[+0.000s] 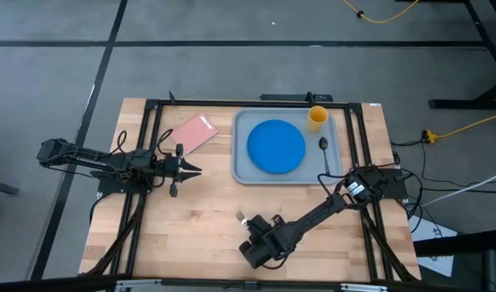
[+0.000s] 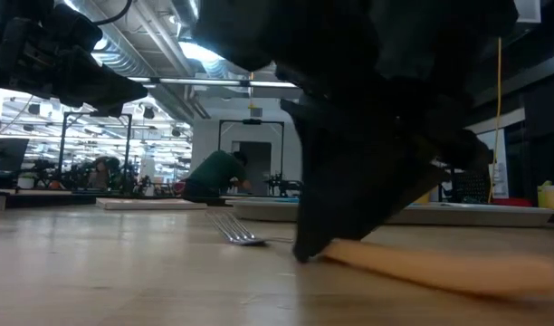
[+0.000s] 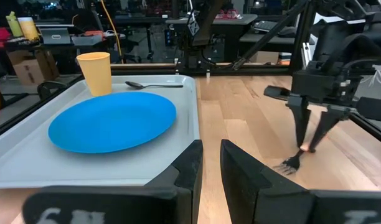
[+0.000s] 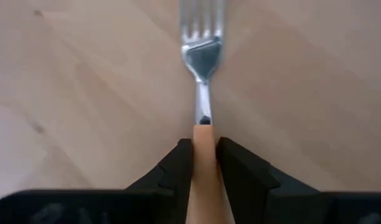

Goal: Pick and place plate/cup/fork/spoon on tray
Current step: Put the fork on the gray tray

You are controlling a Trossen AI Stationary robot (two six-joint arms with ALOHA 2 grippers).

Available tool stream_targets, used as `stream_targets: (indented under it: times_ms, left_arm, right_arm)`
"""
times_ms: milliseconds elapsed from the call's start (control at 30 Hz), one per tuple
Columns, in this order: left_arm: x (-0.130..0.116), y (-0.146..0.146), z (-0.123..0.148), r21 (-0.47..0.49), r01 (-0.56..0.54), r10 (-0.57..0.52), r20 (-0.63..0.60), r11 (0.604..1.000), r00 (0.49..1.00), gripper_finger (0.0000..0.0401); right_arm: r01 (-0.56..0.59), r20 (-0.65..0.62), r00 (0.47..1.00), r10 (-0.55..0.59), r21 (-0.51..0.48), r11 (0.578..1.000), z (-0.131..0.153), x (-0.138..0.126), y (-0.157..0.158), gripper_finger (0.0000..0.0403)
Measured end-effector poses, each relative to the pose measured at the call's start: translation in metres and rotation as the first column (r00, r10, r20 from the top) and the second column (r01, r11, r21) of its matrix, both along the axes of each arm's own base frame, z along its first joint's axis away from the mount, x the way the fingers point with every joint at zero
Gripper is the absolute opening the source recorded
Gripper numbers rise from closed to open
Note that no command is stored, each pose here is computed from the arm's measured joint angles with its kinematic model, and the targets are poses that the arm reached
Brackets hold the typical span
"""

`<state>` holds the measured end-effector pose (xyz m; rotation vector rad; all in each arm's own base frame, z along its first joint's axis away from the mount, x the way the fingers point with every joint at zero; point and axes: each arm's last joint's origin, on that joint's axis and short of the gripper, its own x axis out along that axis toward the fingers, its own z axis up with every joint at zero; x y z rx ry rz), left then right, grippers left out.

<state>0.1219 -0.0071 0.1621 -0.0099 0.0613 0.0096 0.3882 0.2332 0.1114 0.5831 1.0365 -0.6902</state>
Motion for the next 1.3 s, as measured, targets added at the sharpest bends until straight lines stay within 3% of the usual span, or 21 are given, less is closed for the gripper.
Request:
stream_targets:
  times_ms: [267,600,733,867,1100,1300]
  left_arm:
    - [0.0,0.0,0.0,0.0,0.0,0.0,0.0,1.0,1.0,0.0049]
    - [0.0,0.0,0.0,0.0,0.0,0.0,0.0,1.0,1.0,0.0049]
    - [0.0,0.0,0.0,0.0,0.0,0.0,0.0,1.0,1.0,0.0049]
    - [0.0,0.0,0.0,0.0,0.0,0.0,0.001,1.0,1.0,0.0049]
    - [0.0,0.0,0.0,0.0,0.0,0.0,0.001,1.0,1.0,0.0049]
    - [0.0,0.0,0.0,0.0,0.0,0.0,0.001,1.0,1.0,0.0049]
  right_arm:
    - [-0.047,-0.108,0.993,0.038,-0.083,0.995,0.0,-0.007,-0.01,0.0048]
    - [-0.052,-0.159,0.987,0.032,-0.129,0.99,0.013,-0.01,-0.014,0.0047]
    - [-0.052,-0.189,0.982,0.015,-0.192,0.98,0.039,-0.015,-0.019,0.0047]
    - [-0.008,-0.154,0.987,-0.037,-0.282,0.959,0.083,-0.029,-0.03,0.0047]
    - [0.011,-0.044,0.999,-0.032,-0.417,0.909,0.153,-0.065,-0.057,0.0047]
    - [0.133,0.023,0.99,-0.136,-0.427,0.894,0.16,-0.107,-0.105,0.0047]
